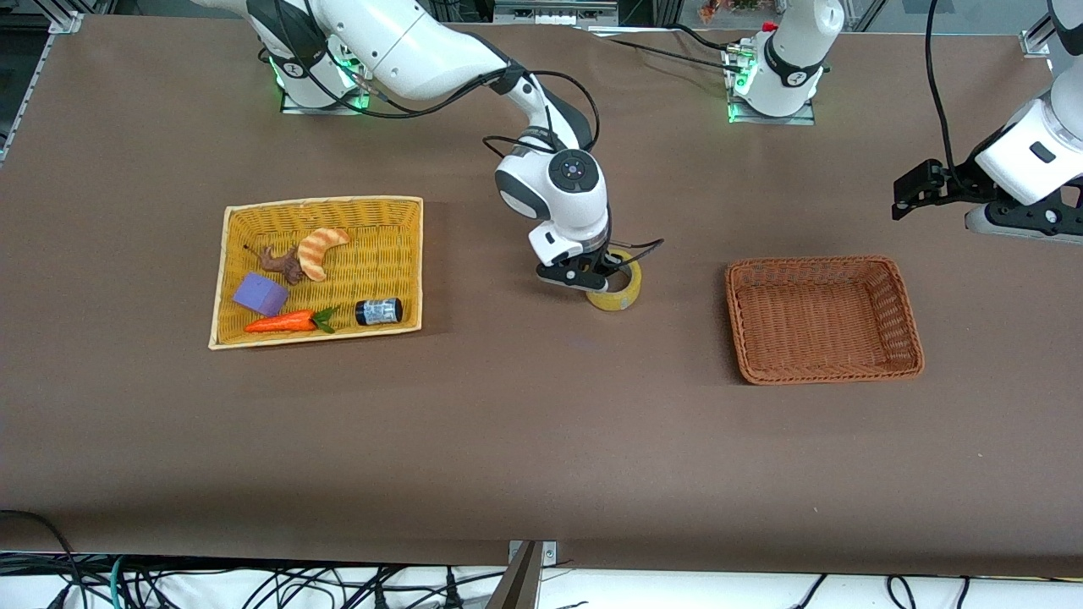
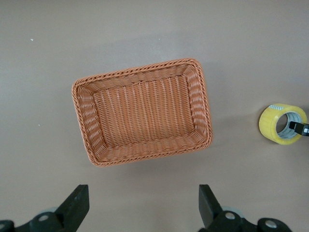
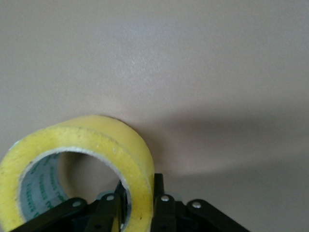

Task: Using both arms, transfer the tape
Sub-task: 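Release the tape and withdraw the right gripper while the left gripper reaches the tape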

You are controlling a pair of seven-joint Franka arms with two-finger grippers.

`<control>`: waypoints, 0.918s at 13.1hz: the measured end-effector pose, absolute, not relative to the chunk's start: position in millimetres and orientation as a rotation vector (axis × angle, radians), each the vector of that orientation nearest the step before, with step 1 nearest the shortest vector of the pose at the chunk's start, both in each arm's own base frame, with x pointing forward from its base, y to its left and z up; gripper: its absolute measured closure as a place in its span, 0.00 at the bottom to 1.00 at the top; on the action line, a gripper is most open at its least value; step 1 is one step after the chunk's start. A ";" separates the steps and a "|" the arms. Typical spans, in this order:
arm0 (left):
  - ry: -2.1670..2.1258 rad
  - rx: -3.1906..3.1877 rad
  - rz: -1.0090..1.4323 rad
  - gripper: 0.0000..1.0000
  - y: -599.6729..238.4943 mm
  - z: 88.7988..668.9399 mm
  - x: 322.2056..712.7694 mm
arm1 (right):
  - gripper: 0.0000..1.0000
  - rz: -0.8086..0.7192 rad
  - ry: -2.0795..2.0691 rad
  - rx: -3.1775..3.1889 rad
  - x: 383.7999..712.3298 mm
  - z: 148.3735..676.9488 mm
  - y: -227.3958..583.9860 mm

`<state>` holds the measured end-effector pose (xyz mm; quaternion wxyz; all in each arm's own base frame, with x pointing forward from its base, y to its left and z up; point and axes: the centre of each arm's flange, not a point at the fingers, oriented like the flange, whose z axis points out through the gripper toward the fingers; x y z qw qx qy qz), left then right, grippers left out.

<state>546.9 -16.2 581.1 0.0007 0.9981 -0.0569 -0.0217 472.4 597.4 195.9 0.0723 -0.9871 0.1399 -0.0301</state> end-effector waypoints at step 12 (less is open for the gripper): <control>-0.508 3.004 -0.313 0.00 -148.2 526.4 539.6 | 0.00 -0.142 0.297 -3.082 605.4 462.2 362.9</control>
